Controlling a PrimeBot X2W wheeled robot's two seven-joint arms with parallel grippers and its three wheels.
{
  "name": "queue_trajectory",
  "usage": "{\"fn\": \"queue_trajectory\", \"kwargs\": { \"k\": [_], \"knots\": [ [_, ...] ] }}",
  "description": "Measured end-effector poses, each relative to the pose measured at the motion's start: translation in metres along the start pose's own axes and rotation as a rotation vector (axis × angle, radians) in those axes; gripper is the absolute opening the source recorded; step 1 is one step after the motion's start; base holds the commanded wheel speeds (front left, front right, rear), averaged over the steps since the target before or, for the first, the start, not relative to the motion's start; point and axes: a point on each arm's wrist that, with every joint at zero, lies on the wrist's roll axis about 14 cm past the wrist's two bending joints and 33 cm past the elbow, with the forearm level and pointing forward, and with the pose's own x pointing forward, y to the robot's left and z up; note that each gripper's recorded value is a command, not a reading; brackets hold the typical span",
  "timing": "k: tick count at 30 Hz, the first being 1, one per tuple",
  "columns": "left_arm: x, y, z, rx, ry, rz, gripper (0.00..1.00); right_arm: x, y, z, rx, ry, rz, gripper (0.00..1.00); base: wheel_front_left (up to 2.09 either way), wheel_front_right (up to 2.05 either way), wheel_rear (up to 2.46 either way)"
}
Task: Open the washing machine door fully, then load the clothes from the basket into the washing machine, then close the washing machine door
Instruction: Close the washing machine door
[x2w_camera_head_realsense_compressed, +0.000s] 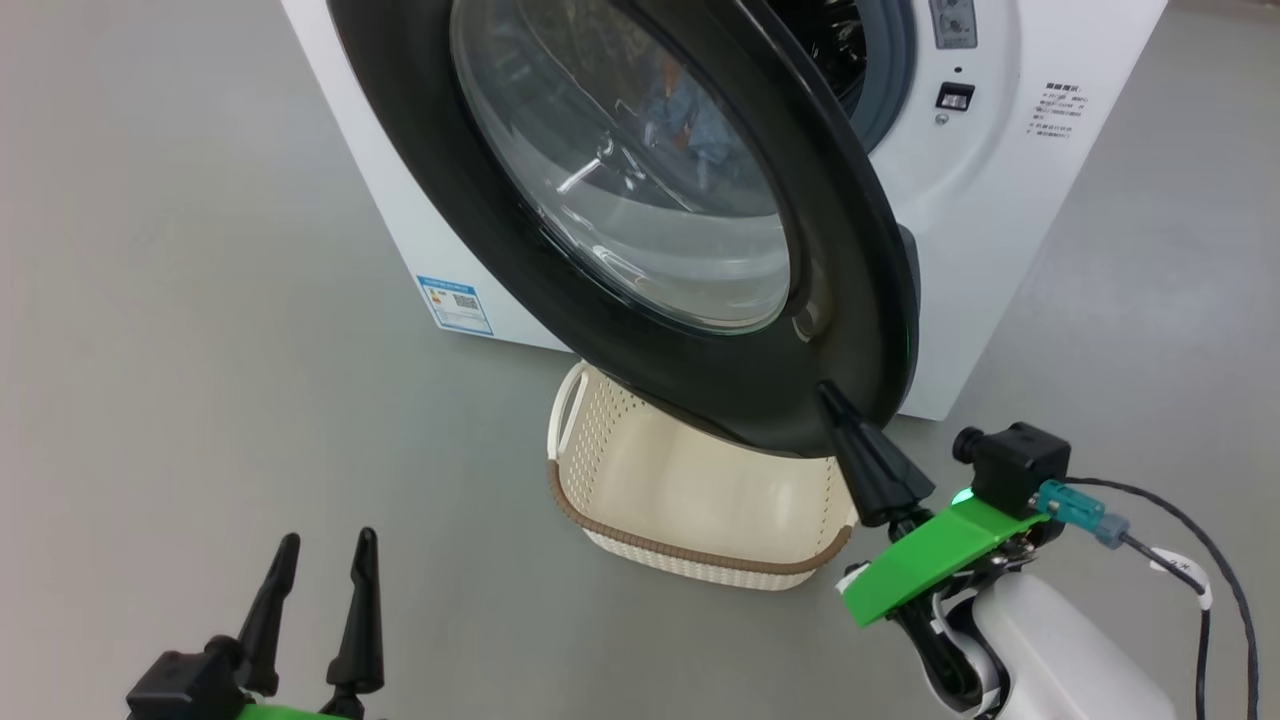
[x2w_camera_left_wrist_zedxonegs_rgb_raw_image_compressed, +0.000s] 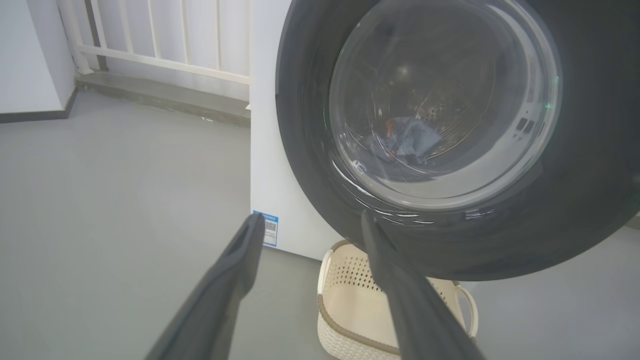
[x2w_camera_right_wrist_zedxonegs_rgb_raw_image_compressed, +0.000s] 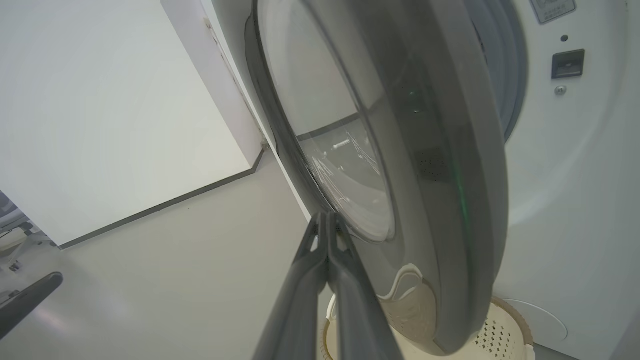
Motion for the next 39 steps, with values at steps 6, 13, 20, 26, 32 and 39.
{"fn": "queue_trajectory", "kwargs": {
  "k": [6, 13, 20, 26, 32, 39],
  "knots": [
    [0.006, -0.002, 0.0, 0.003, 0.002, -0.006, 1.0, 0.005, -0.016, 0.003, 0.011, -0.014, -0.04, 0.0, 0.0, 0.0, 0.0],
    [0.012, -0.005, -0.003, 0.004, 0.013, -0.012, 1.0, 0.007, -0.029, 0.004, 0.01, -0.023, -0.071, 0.0, 0.0, 0.0, 0.0],
    [0.02, -0.009, -0.008, -0.001, 0.026, -0.018, 1.0, 0.016, -0.045, 0.012, 0.022, -0.058, -0.1, 0.0, 0.0, 0.0, 0.0],
    [0.032, -0.017, -0.01, -0.006, 0.029, -0.034, 1.0, 0.033, -0.069, 0.028, -0.011, -0.102, -0.119, 0.0, 0.0, 0.0, 0.0],
    [0.048, -0.023, -0.014, -0.01, 0.036, -0.047, 1.0, 0.055, -0.102, 0.049, -0.063, -0.161, -0.151, 0.0, 0.0, 0.0, 0.0],
    [0.061, -0.018, -0.018, -0.011, 0.045, -0.025, 1.0, 0.084, -0.138, 0.066, -0.06, -0.228, -0.194, 0.0, 0.0, 0.0, 0.0]
  ]
}}
